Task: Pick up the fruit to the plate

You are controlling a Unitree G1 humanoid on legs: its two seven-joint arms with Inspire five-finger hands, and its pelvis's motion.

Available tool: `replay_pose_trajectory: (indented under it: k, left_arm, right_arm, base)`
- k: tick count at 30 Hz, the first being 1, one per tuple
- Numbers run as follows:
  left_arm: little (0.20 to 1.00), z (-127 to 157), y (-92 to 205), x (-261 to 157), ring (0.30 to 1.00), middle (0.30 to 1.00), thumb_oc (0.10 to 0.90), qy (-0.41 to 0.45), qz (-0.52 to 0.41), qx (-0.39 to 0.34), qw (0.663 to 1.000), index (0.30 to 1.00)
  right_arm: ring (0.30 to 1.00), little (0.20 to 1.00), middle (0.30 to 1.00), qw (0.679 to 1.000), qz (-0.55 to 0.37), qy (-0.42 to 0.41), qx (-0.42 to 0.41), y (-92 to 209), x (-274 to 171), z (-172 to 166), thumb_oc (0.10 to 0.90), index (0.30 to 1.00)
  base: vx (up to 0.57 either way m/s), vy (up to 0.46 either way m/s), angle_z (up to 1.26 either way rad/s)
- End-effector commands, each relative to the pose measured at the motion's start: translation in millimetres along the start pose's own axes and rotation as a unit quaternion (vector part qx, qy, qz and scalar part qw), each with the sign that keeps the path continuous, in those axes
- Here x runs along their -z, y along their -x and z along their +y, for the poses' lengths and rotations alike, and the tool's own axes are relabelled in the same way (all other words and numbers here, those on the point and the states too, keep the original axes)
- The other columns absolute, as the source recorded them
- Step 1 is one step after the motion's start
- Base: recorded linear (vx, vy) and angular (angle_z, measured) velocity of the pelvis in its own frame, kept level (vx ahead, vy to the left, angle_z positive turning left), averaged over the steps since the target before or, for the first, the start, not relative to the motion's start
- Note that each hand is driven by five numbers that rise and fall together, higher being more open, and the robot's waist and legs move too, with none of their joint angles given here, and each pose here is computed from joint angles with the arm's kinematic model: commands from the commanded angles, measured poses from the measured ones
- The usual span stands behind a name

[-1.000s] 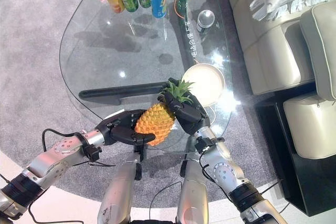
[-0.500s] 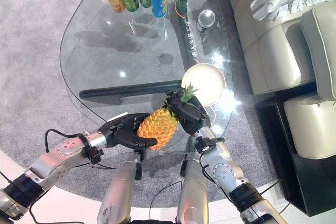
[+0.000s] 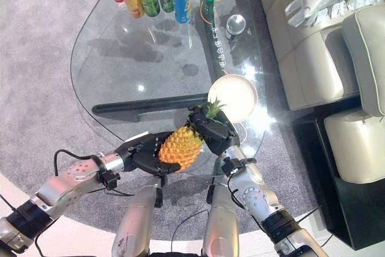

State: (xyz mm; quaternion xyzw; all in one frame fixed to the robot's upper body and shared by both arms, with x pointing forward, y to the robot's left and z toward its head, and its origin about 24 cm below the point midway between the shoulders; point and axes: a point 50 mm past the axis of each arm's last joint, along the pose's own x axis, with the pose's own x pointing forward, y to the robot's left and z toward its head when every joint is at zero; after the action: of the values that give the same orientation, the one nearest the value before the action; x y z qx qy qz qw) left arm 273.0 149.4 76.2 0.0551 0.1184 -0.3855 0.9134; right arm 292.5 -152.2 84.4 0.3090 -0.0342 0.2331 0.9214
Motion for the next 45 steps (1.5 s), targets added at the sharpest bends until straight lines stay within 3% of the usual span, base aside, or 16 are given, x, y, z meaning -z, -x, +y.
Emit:
replay_pose_trajectory:
  k: [1,12,21,25,34,36,37,38,45]
  left_arm:
    - [0.900,-22.7,-2.6,-22.6,0.900,0.900,0.800,-0.010,-0.064,0.053,0.997,0.900]
    - [0.900,-22.1,-2.5,-21.6,0.900,0.900,0.800,-0.009,-0.064,0.044,0.997,0.900]
    - [0.900,-18.1,6.1,-16.8,0.900,0.900,0.800,-0.002,-0.062,0.027,0.998,0.900]
    - [0.900,-18.5,7.2,-15.2,0.900,0.900,0.800,-0.001,-0.063,0.023,0.998,0.900]
    - [0.900,-20.2,8.0,-4.2,0.900,0.900,0.800,0.004,-0.064,0.003,0.998,0.900]
    - [0.900,-20.2,7.9,-3.5,0.900,0.900,0.800,0.006,-0.066,0.001,0.998,0.900]
    - [0.900,-21.6,5.9,-4.0,0.900,0.900,0.800,0.008,-0.068,-0.001,0.998,0.900]
    - [0.900,-23.2,4.7,-4.2,0.900,0.900,0.800,0.009,-0.068,-0.003,0.998,0.900]
    - [0.900,-23.3,-1.6,-0.6,0.900,0.900,0.800,-0.009,-0.068,-0.037,0.997,0.900]
  right_arm:
    - [0.300,0.200,0.300,0.983,-0.093,0.001,-0.156,-27.1,-34.1,56.6,0.100,0.300]
    - [0.300,0.200,0.300,0.982,-0.117,0.024,-0.147,-26.1,-42.9,55.5,0.100,0.300]
    - [0.300,0.200,0.300,0.957,-0.184,0.200,-0.102,-18.9,-85.2,60.7,0.100,0.300]
    - [0.300,0.200,0.300,0.949,-0.199,0.226,-0.093,-16.2,-92.3,62.9,0.100,0.300]
    - [0.300,0.200,0.300,0.912,-0.258,0.309,-0.077,-6.9,-116.6,77.8,0.100,0.300]
    - [0.300,0.200,0.300,0.894,-0.277,0.349,-0.051,-5.9,-122.0,80.5,0.100,0.300]
    - [0.300,0.200,0.300,0.864,-0.295,0.408,-0.016,-6.2,-128.6,82.2,0.100,0.300]
    - [0.300,0.200,0.300,0.854,-0.305,0.421,-0.005,-6.0,-131.9,83.4,0.100,0.300]
    - [0.300,0.200,0.300,0.826,-0.360,0.432,0.042,-9.0,-144.4,89.5,0.100,0.300]
  base:
    - [0.00,0.000,0.00]
    - [0.00,0.000,0.00]
    - [0.00,0.000,0.00]
    - [0.00,0.000,0.00]
    - [0.00,0.000,0.00]
    - [0.00,0.000,0.00]
    - [0.00,0.000,0.00]
    - [0.00,0.000,0.00]
    - [0.00,0.011,-0.03]
